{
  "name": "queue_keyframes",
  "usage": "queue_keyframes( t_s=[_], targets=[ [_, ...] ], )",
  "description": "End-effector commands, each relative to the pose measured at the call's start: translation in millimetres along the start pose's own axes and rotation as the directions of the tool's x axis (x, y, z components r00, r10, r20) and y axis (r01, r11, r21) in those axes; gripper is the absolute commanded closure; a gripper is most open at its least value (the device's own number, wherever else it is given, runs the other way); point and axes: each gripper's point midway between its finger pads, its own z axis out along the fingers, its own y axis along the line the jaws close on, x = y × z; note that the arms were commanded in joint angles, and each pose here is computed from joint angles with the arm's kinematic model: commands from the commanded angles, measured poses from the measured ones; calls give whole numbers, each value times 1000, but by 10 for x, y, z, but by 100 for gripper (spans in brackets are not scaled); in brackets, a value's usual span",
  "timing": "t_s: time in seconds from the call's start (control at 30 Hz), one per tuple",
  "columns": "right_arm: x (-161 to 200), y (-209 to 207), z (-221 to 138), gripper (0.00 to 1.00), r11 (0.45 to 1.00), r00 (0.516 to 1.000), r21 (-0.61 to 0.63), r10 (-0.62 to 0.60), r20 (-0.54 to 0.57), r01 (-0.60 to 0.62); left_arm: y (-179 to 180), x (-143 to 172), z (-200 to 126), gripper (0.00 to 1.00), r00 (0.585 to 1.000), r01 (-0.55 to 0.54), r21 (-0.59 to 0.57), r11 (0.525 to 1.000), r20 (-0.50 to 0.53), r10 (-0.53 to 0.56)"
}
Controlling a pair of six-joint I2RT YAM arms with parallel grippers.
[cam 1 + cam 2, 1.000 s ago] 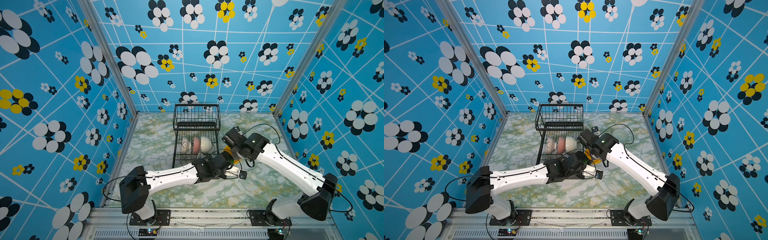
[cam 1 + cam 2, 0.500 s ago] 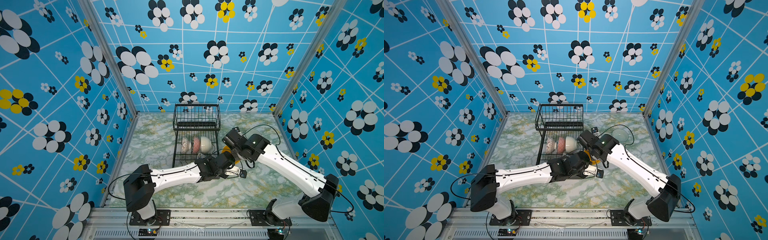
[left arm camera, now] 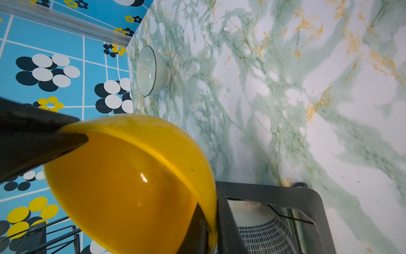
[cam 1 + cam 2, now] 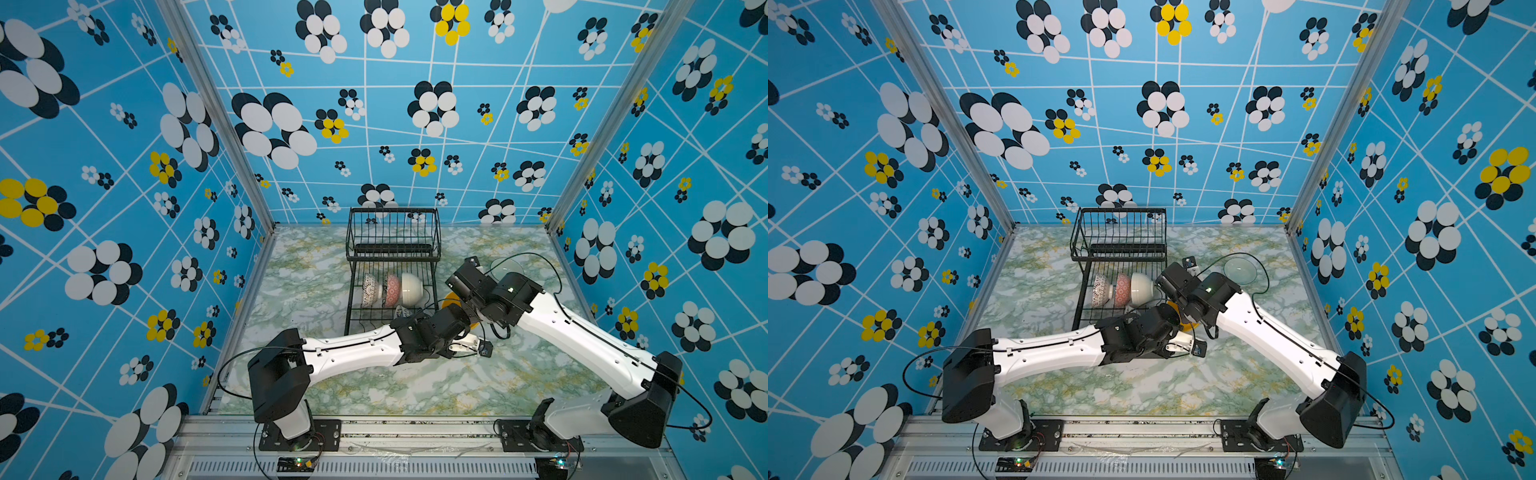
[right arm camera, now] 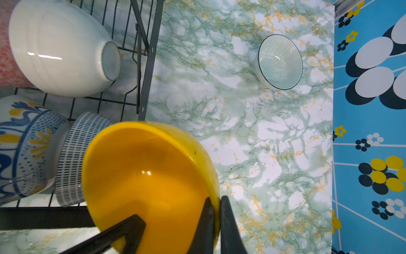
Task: Load bowls into a dish rack
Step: Place the bowl in the dish rack.
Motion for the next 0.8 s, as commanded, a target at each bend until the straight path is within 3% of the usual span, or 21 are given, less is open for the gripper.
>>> queue_keyframes(
  t_s=[0.0,0.27,0.5,0.77],
  targets=[
    [-47,-29,-69,87,996,996,-35,86,37,-84,136,-80,-97,100,998,60,-44,997,34,-58],
    [-27,-74,-102,68,988,989,-80,139,51,-135,115,-73,-80,100,996,78,-43,996,35,-77],
    [-44,-119,-258,52,954,965,-210,239,106,-213,94,-64,-104,100,995,99,-43,994,35,-97],
    [-77,-368,-543,24,822,846,-434,490,210,-369,200,-35,-208,100,976,212,-58,975,51,-210]
  ],
)
